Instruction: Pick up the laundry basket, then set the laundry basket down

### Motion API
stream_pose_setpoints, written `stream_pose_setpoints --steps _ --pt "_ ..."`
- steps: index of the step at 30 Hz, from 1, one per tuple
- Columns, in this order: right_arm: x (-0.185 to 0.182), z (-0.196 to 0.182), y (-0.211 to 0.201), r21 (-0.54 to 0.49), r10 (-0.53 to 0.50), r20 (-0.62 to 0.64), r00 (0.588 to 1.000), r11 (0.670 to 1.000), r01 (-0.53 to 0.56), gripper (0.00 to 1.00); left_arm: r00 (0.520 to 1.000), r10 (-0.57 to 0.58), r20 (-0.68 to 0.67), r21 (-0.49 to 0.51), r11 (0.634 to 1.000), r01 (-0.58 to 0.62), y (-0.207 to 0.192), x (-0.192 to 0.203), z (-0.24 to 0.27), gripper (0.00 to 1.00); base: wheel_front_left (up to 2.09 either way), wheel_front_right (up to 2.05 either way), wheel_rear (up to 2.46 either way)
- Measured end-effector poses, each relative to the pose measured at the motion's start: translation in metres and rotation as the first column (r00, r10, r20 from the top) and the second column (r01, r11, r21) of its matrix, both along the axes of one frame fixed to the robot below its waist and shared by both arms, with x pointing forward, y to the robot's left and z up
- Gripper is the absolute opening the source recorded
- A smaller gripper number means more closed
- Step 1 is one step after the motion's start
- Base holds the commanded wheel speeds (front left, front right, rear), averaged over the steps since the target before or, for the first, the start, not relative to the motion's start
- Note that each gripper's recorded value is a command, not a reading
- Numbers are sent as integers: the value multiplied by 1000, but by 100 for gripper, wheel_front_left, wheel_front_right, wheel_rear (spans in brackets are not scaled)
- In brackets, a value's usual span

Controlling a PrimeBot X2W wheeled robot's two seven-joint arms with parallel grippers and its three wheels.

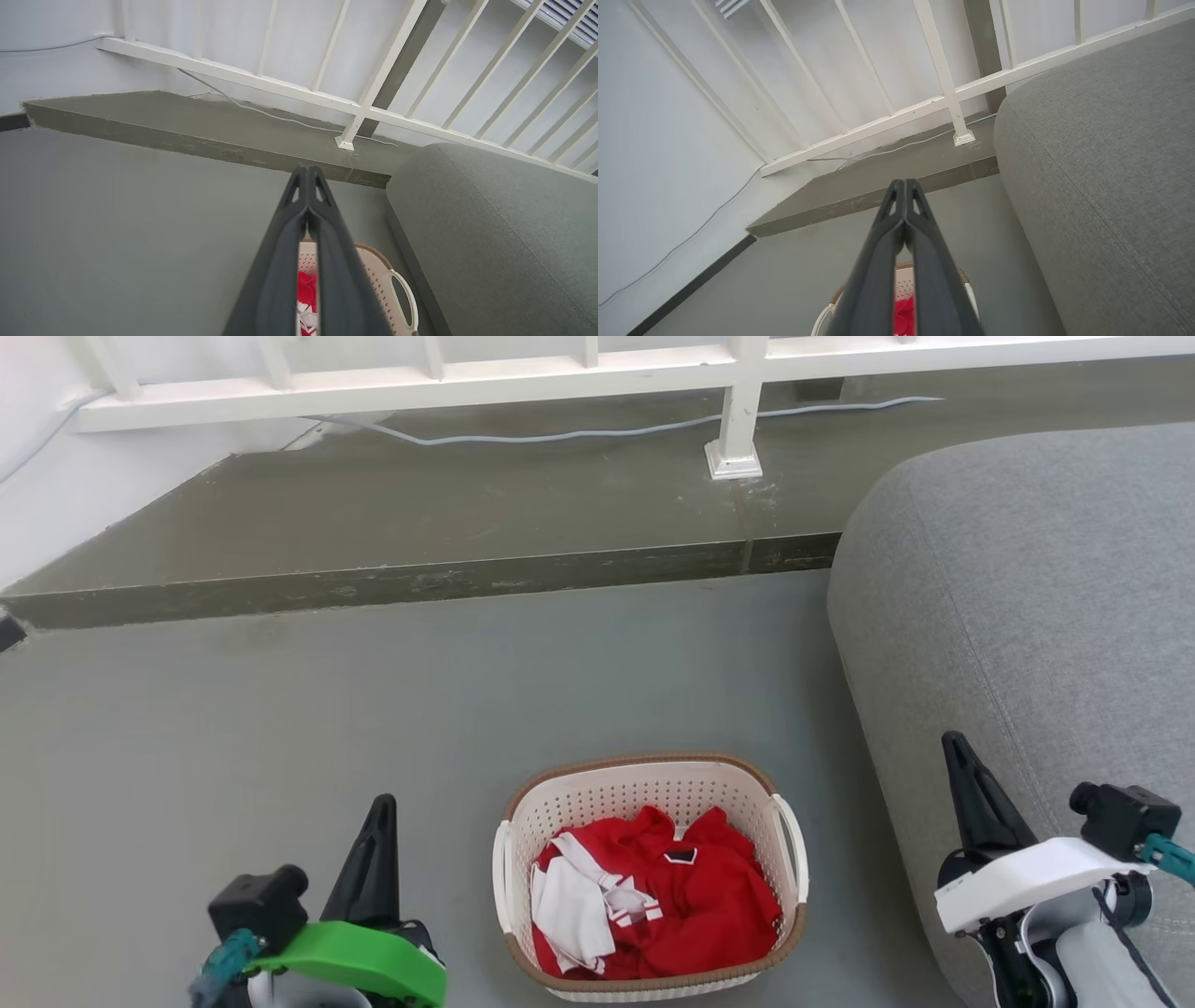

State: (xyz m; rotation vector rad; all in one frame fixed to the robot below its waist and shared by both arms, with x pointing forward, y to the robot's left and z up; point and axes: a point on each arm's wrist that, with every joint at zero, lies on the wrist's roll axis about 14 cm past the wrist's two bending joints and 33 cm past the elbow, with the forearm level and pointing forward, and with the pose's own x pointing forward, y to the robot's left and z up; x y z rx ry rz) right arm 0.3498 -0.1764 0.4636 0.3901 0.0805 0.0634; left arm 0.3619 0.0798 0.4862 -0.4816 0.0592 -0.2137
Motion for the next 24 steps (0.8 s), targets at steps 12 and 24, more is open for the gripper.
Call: stream_pose_setpoints --steps 12,24 --pt "2 -2 -7 156 -51 -36 998 986 56 0 996 50 -75 -140 988 -60 16 3 -5 0 0 0 0" --pt "4 -3 -13 287 -84 -72 994 952 102 0 988 79 -135 -256 960 -112 31 4 -9 0 0 0 0"
